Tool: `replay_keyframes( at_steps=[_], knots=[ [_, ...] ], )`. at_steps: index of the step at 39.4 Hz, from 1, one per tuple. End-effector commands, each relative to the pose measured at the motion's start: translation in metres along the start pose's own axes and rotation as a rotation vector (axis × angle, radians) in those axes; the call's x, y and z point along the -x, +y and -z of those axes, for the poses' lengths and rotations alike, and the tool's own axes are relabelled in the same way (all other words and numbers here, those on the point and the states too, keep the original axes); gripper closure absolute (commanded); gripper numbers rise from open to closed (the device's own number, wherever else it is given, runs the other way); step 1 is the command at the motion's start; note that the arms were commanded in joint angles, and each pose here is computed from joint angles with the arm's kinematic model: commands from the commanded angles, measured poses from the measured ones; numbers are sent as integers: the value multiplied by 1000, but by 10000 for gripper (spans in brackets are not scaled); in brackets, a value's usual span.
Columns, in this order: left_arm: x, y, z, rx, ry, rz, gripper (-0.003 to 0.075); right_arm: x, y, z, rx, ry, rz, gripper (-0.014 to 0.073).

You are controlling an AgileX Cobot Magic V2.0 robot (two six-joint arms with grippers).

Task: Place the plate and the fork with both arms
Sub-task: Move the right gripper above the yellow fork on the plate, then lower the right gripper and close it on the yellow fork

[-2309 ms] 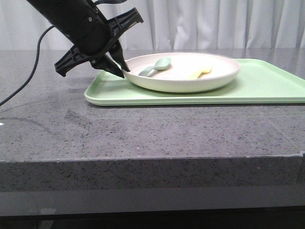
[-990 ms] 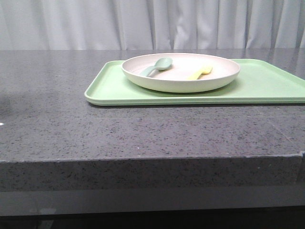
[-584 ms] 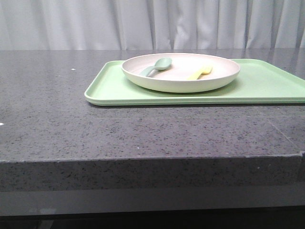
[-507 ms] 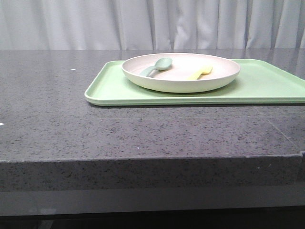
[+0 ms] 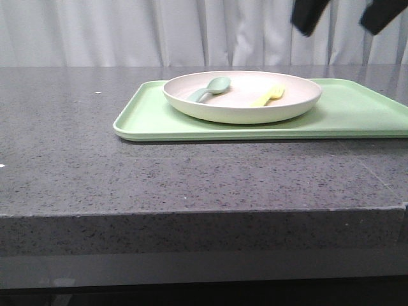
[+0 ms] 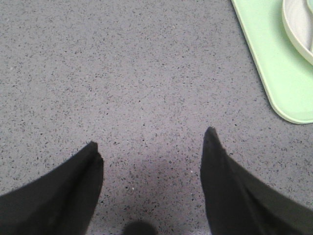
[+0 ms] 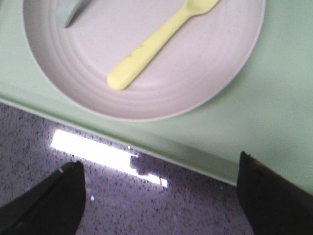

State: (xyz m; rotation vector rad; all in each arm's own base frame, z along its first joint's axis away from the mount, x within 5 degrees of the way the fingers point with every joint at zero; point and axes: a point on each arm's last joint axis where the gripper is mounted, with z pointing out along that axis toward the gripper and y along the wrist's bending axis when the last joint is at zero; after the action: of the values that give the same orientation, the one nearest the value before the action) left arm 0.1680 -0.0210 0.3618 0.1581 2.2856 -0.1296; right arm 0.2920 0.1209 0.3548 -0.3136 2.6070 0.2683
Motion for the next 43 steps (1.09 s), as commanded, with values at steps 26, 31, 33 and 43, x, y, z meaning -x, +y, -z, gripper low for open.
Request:
replay_keyframes(
  at_steps=[26,31,33,43],
  knots=[
    [12,0,5,-2,-87,9,290,79,5,-86,-33,52,-74,-50],
    [12,0,5,-2,-87,9,290,82,5,-93,-38,53,-85,-50],
    [12,0,5,-2,-87,9,290,84,5,-97,-39,55,-89,-50],
    [12,0,5,-2,-87,9,290,87,4,-108,-50,75,-87,-48]
  ],
)
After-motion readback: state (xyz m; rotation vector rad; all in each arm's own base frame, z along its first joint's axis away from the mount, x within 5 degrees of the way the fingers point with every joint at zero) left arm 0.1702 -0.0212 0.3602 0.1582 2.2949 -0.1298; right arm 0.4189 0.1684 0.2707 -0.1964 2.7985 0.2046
